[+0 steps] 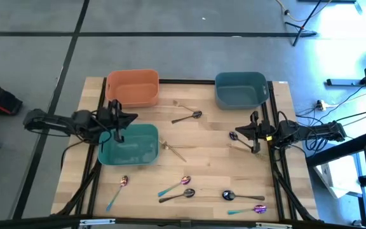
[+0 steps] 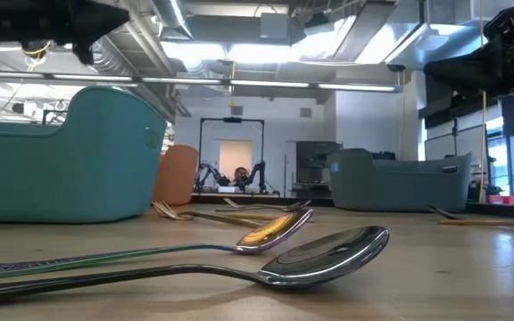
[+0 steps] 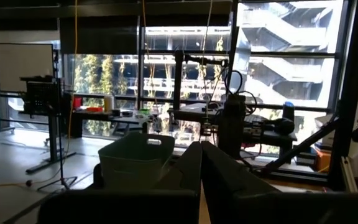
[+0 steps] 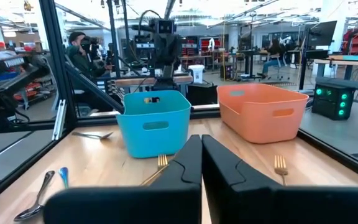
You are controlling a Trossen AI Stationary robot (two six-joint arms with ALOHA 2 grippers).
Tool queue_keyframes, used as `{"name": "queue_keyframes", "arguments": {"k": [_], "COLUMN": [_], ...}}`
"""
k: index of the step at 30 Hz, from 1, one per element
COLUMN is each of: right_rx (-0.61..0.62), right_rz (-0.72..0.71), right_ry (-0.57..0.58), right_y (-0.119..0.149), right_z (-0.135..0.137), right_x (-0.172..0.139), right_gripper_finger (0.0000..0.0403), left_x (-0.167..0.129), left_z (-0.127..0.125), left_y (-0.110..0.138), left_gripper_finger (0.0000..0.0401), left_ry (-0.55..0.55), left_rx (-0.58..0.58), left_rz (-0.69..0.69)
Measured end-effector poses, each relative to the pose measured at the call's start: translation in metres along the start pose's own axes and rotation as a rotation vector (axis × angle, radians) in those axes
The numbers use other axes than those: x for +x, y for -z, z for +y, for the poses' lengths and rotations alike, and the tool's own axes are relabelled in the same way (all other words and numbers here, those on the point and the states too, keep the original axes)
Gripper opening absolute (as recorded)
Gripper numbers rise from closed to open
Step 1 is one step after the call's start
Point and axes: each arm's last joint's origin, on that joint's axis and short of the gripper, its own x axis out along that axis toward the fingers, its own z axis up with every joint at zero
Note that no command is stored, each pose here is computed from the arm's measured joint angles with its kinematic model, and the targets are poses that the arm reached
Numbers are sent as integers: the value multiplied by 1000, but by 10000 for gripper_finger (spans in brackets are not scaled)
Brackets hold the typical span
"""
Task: Sort silverware by color (type)
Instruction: Adjust the bottom blue bin
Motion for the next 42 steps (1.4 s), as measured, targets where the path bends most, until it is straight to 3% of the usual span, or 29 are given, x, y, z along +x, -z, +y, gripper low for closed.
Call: {"name": "queue_keyframes", "arguments": {"k": [11, 24, 31, 37, 42], "right_rx": [-19, -9, 93, 108, 122], "right_rz": [67, 35, 54, 111, 176], "right_ry": [1, 0, 42, 55, 19], "right_y": [7, 3, 5, 11, 16], "right_z": [0, 0, -1, -1, 1], "right_x": [0, 0, 1, 3, 6], "right_gripper_finger": [1, 1, 5, 75, 149], "left_x": [68, 135, 168, 202, 225], "left_z": [-26, -50, -53, -56, -60], "left_y": [-33, -28, -23, -21, 2], "left_gripper_finger": [2, 4, 78, 149, 166], "left_ry": [7, -41, 8, 60, 61], "left_rx": [71, 122, 154, 147, 160], "left_rz": [142, 261, 396, 547, 660]}}
